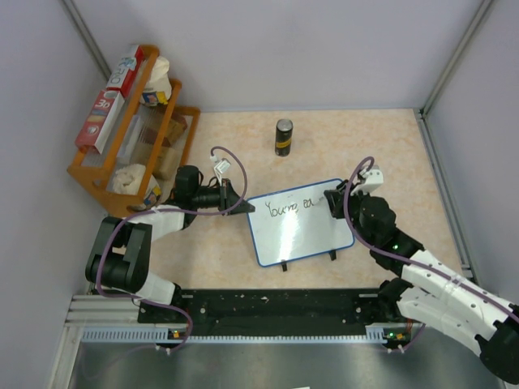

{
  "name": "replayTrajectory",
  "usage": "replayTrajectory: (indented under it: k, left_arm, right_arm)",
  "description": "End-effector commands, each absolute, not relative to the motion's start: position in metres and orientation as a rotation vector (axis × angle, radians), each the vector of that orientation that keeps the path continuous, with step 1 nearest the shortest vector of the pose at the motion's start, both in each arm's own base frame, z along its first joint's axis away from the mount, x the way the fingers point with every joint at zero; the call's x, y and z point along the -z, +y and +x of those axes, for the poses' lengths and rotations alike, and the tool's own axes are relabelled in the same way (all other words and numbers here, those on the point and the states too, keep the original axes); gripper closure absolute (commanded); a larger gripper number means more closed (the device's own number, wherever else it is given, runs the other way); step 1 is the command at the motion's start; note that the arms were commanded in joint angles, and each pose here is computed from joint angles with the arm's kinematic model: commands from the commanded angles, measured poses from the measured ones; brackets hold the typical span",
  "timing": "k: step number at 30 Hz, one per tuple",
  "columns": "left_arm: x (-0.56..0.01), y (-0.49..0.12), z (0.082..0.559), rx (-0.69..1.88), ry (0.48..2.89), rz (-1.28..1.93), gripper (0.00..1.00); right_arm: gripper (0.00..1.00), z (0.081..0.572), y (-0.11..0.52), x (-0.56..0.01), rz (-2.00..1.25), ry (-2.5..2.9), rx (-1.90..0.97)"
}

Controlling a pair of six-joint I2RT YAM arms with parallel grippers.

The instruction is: Write a sentence on the whiteboard

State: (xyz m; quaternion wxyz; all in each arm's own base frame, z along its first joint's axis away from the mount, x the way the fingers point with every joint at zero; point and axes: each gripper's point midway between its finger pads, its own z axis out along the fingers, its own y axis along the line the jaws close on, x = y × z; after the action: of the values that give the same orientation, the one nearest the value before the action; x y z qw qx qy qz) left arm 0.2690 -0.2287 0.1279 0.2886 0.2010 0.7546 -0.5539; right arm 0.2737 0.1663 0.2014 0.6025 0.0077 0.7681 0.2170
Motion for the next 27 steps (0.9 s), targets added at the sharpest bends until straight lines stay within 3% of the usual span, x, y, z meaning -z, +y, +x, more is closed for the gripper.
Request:
replayTrajectory:
  k: [1, 15, 27]
  left_arm:
    - [-0.091, -0.221, 0.274, 1.336, 2.102, 0.528, 1.00]
    - [-0.091, -0.221, 0.274, 1.336, 2.103, 0.527, 1.00]
    - [-0.091, -0.221, 0.273, 1.338, 2.103, 0.528, 1.00]
  right_arm:
    - [1.00, 0.275, 0.161, -0.205, 0.013, 1.774, -0.473]
    - [1.00, 0.278, 0.160, -0.256, 0.051, 1.642, -0.526]
    - [1.00, 0.292, 0.164, -0.251, 0.052, 1.654, -0.509]
